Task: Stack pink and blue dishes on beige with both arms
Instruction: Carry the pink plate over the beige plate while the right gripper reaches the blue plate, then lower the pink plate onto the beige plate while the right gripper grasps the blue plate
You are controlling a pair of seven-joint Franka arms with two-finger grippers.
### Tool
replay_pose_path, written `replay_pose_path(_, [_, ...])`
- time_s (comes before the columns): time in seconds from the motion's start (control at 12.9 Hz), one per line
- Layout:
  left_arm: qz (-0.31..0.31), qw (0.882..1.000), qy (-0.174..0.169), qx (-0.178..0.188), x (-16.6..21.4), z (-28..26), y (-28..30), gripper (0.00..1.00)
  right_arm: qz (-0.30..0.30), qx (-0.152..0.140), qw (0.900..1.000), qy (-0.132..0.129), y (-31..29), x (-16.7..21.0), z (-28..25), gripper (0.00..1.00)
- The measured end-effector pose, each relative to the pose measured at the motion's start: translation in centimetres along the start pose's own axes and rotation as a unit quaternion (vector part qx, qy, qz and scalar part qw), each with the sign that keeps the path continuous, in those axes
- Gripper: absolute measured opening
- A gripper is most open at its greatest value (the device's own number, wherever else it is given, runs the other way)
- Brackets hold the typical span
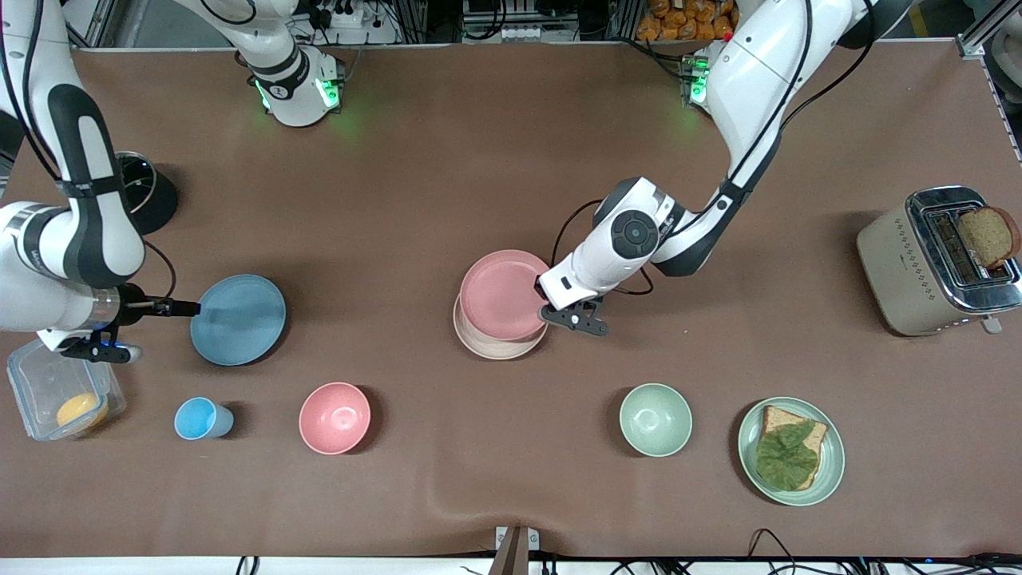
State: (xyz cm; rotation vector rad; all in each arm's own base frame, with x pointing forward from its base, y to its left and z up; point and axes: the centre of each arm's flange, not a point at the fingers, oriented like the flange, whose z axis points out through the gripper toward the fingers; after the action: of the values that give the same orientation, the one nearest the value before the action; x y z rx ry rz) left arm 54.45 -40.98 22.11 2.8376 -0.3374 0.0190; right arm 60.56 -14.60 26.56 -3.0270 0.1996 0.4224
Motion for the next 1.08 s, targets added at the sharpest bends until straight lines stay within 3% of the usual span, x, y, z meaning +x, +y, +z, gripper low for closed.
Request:
replay_pose_path(0.15, [-0.008,1.000,0.004,-0.003,0.6,0.0,0.1,0.05,0.004,0.018,1.000,-0.007,1.3,0.3,1.9,1.00])
replay_pose_path(0.62, [-0.024,1.000,0.004,-0.012,1.6,1.1,0.0,0.05,0.007,0.026,0.999,-0.033,1.7,1.7,8.7,1.00])
replay_pose_path(0.93, [-0.028,0.999,0.004,-0.015,2.1,1.9,-0.2,0.05,0.007,0.027,0.999,-0.034,1.6,1.8,9.2,0.53])
replay_pose_path(1.08, [-0.030,0.999,0.005,-0.015,2.4,2.0,-0.5,0.22,0.007,0.027,0.999,-0.034,1.6,1.8,9.1,0.28])
